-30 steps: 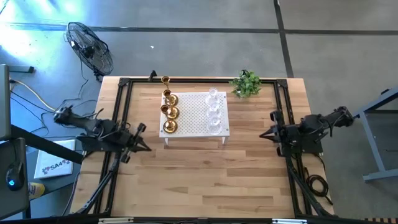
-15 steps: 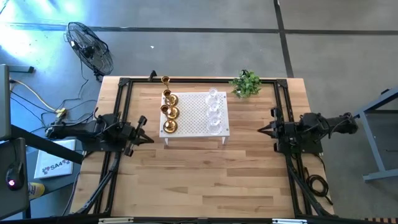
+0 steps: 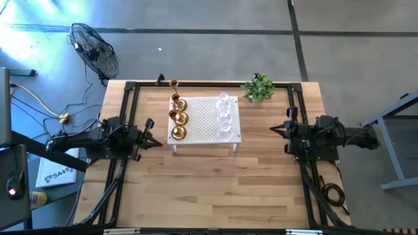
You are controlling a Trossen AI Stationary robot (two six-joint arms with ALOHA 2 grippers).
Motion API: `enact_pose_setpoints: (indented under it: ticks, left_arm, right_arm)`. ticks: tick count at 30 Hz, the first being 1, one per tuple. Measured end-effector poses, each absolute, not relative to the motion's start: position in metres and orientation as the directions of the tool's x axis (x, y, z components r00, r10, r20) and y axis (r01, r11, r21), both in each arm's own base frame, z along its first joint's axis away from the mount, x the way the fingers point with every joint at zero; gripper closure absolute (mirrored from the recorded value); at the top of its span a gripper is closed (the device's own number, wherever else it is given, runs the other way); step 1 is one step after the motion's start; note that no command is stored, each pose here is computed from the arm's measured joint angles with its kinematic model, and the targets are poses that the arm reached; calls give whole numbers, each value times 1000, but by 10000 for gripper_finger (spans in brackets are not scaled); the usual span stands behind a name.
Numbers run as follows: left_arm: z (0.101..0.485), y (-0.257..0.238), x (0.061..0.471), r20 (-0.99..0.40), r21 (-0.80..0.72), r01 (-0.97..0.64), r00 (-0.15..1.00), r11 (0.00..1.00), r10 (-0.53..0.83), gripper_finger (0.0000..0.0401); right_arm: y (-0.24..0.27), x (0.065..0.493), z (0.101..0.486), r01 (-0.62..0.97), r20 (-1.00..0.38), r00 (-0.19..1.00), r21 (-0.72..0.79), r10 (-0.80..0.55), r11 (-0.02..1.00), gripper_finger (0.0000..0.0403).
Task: Pick & Place candle stick holders
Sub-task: Return to Home Position
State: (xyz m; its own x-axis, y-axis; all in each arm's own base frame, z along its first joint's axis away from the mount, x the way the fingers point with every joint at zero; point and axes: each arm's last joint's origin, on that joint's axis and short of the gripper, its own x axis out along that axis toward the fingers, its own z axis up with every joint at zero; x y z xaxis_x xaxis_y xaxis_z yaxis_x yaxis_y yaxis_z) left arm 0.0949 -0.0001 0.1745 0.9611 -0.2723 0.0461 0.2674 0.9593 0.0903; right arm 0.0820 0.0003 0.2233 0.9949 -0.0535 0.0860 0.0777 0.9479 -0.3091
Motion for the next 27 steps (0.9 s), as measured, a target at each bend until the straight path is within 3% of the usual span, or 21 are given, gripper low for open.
enact_pose_setpoints:
  ticks: [13,27]
  left_arm:
    - [174,8,94,43,97,253,965,962,-258,401]
    - [174,7,93,41,72,305,950,950,-308,401]
  right_arm:
    - [-8,90,220,65,28,998,-309,-59,949,403]
    - [-11,91,215,107,-27,993,-129,-112,986,403]
